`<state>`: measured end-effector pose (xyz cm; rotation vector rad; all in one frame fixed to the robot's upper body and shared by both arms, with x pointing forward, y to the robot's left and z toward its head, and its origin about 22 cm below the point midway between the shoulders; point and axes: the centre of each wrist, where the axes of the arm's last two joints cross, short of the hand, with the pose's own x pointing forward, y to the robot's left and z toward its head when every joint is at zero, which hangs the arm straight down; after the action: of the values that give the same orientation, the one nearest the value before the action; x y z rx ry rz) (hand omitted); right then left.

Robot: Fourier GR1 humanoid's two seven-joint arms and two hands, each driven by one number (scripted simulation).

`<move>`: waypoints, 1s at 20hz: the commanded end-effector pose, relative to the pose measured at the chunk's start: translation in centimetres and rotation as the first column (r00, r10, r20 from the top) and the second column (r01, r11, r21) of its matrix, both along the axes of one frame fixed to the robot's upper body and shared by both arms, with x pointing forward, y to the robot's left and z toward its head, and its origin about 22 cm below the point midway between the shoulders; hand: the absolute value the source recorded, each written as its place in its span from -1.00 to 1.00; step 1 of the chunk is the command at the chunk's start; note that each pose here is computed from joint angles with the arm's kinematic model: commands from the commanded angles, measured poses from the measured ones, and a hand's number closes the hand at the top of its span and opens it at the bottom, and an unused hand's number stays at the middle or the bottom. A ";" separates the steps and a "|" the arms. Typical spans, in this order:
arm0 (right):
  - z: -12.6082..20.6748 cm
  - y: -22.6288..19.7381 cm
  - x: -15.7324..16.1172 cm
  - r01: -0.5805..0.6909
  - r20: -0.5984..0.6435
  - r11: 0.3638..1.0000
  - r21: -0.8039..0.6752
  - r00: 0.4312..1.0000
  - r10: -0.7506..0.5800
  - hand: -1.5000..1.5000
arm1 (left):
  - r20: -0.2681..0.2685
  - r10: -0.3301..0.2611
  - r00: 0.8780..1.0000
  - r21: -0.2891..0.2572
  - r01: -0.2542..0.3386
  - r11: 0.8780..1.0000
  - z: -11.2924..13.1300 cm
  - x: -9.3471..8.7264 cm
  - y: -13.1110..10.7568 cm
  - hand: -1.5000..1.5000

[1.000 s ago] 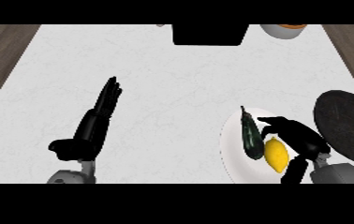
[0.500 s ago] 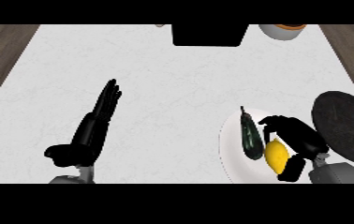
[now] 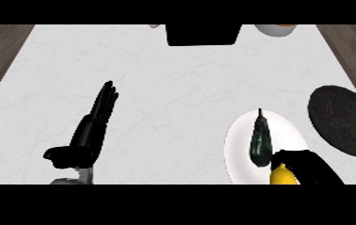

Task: Pick the lemon from the plate and place it in the pan

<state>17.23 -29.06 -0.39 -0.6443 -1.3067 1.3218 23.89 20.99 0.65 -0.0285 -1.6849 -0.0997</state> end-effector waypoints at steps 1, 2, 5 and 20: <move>2.7 1.7 -3.9 0.090 0.142 0.993 0.077 0.985 -0.100 1.00 | -0.012 -0.005 1.000 0.005 0.005 1.000 0.4 0.2 0.8 0.00; 4.0 0.7 -4.4 0.092 0.215 0.996 0.020 0.972 -0.094 1.00 | 0.008 0.001 1.000 0.000 -0.001 1.000 -0.2 0.0 0.0 0.00; 7.1 1.4 -5.0 0.132 0.354 0.983 0.131 0.920 -0.171 1.00 | -0.016 -0.006 1.000 -0.002 0.006 1.000 0.4 1.0 0.8 0.00; 7.2 -5.5 -4.3 0.343 0.293 0.783 0.518 0.789 -0.540 1.00 | 0.000 -0.031 1.000 0.003 0.031 1.000 -0.4 1.0 -0.6 0.00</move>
<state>11.11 -32.65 7.87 -0.9000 -1.6101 0.5926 24.00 20.20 0.71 -0.0545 -1.6926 -0.1211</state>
